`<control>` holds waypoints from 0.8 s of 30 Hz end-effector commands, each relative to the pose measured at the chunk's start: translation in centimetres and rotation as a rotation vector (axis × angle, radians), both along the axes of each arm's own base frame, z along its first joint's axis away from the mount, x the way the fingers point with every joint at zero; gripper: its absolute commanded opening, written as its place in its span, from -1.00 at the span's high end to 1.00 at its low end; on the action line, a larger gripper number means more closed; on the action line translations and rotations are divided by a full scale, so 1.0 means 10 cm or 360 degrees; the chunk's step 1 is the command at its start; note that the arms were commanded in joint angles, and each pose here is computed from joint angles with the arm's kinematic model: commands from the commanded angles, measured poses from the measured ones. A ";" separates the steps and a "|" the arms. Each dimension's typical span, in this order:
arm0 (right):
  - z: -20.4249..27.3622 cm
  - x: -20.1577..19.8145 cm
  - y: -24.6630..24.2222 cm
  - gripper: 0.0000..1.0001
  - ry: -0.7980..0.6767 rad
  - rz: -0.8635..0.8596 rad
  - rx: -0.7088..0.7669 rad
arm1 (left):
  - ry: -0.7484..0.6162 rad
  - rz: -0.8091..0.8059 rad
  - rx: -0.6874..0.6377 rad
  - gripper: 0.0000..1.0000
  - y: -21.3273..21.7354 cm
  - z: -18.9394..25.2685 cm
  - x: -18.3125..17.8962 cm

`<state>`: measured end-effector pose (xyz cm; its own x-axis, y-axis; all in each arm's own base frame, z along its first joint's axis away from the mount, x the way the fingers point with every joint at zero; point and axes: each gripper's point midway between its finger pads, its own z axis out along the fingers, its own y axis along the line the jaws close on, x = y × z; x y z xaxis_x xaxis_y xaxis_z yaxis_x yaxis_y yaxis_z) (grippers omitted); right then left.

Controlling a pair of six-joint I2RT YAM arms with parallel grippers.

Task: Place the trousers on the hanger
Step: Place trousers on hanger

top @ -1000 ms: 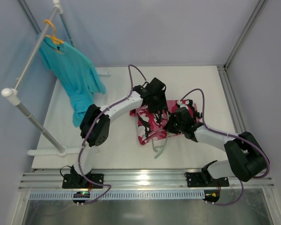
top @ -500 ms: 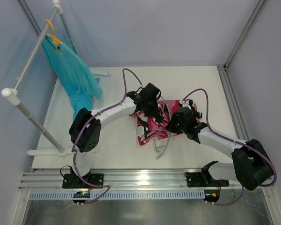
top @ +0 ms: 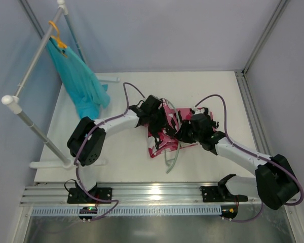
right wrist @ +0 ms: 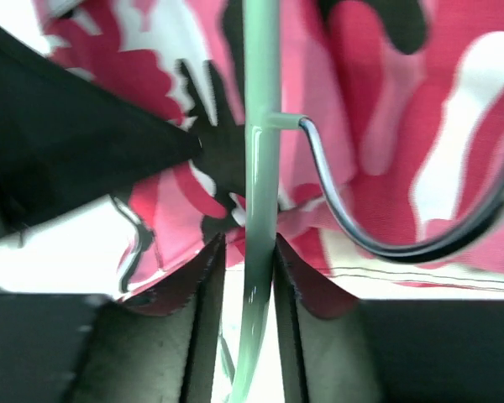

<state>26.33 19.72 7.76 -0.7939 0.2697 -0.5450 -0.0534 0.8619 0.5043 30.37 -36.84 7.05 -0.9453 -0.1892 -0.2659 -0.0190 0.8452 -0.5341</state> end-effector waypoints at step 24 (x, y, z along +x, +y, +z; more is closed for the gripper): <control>0.76 -0.02 0.79 0.20 -0.0364 0.0236 0.0236 | -0.0581 -0.0336 -0.0546 -0.31 0.14 0.95 -0.07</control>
<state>24.76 26.49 12.73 -0.7432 0.2003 -0.6384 -0.2753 0.7781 0.5647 29.33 -34.85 15.21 -0.8570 -0.1395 -0.4962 0.3121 0.6257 -0.7149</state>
